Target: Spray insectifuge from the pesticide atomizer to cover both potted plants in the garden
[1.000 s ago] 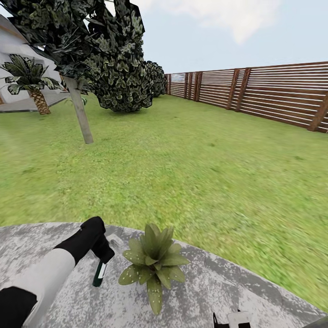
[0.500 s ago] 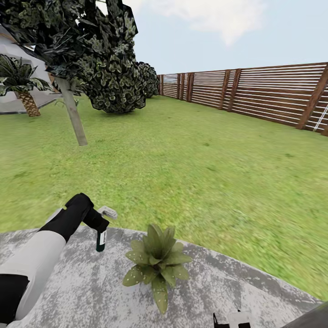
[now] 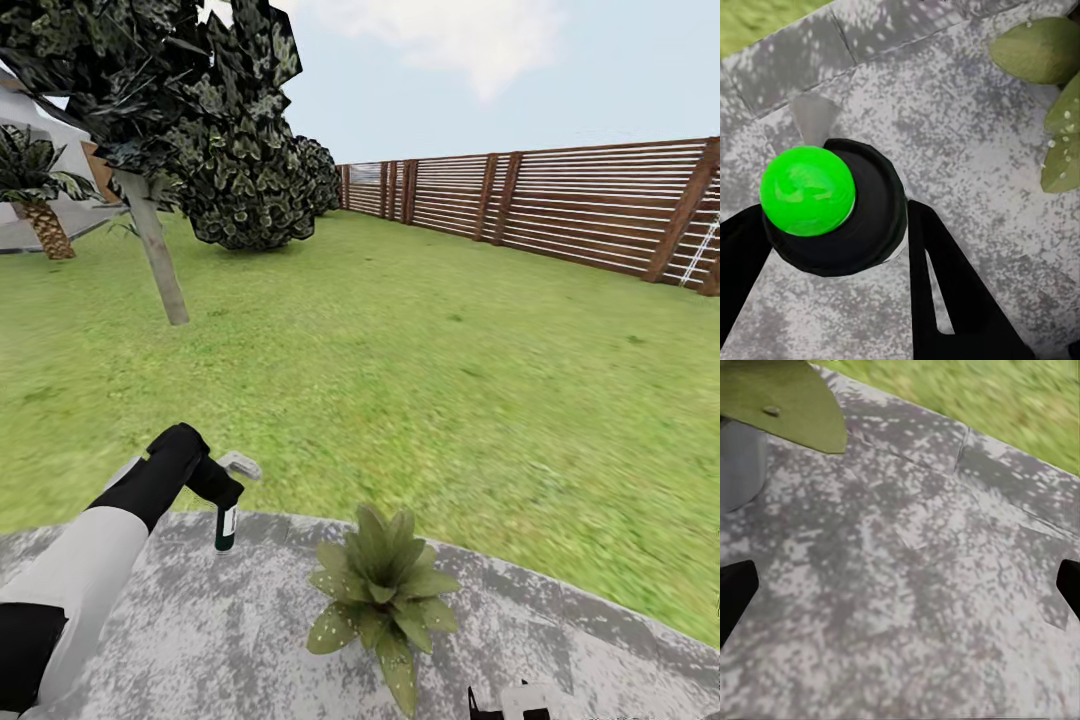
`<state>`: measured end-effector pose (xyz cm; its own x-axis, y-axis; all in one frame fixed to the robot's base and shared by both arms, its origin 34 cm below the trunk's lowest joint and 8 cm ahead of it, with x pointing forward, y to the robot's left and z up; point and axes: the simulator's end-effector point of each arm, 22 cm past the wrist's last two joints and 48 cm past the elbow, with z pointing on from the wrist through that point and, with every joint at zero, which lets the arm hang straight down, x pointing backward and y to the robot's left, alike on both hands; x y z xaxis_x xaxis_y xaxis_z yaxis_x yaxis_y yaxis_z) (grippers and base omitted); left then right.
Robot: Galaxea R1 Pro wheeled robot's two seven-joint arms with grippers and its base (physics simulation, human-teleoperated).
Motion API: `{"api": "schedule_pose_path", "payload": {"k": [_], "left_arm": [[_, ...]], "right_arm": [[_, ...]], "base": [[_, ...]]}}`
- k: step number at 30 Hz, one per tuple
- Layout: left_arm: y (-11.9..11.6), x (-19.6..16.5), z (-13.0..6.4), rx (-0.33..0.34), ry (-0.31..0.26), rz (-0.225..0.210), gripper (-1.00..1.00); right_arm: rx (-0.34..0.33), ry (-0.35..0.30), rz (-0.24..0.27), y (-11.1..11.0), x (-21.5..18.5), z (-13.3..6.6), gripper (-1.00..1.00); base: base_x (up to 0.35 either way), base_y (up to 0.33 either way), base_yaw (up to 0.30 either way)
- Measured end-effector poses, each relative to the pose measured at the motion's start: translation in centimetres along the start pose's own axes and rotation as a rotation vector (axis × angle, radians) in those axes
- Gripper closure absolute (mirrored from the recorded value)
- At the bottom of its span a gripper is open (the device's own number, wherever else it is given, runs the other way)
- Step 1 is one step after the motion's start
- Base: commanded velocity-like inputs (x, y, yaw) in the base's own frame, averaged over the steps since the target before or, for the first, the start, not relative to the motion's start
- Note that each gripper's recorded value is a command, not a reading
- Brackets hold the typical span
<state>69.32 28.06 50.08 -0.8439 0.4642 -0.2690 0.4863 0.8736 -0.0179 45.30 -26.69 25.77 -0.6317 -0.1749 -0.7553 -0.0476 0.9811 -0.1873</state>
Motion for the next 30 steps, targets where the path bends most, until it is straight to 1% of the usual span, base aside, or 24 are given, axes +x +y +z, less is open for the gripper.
{"api": "schedule_pose_path", "payload": {"k": [4, 17, 30], "left_arm": [[-0.12, -0.01, 0.00, -0.001, 0.002, 0.004, 1.00], [-0.02, -0.09, -0.32, -0.004, -0.003, 0.002, 1.00], [-0.08, -0.25, -0.61, -0.004, -0.009, 0.001, 1.00]], "right_arm": [[0.000, -0.001, 0.000, -0.01, -0.06, 0.00, -1.00], [0.001, -0.007, 0.000, -0.06, -0.30, 0.01, -1.00], [0.002, -0.012, 0.000, -0.08, -0.54, 0.01, -1.00]], "base": [[0.015, 0.242, -0.258], [0.000, 0.022, -0.259], [0.000, 0.285, -0.259]]}}
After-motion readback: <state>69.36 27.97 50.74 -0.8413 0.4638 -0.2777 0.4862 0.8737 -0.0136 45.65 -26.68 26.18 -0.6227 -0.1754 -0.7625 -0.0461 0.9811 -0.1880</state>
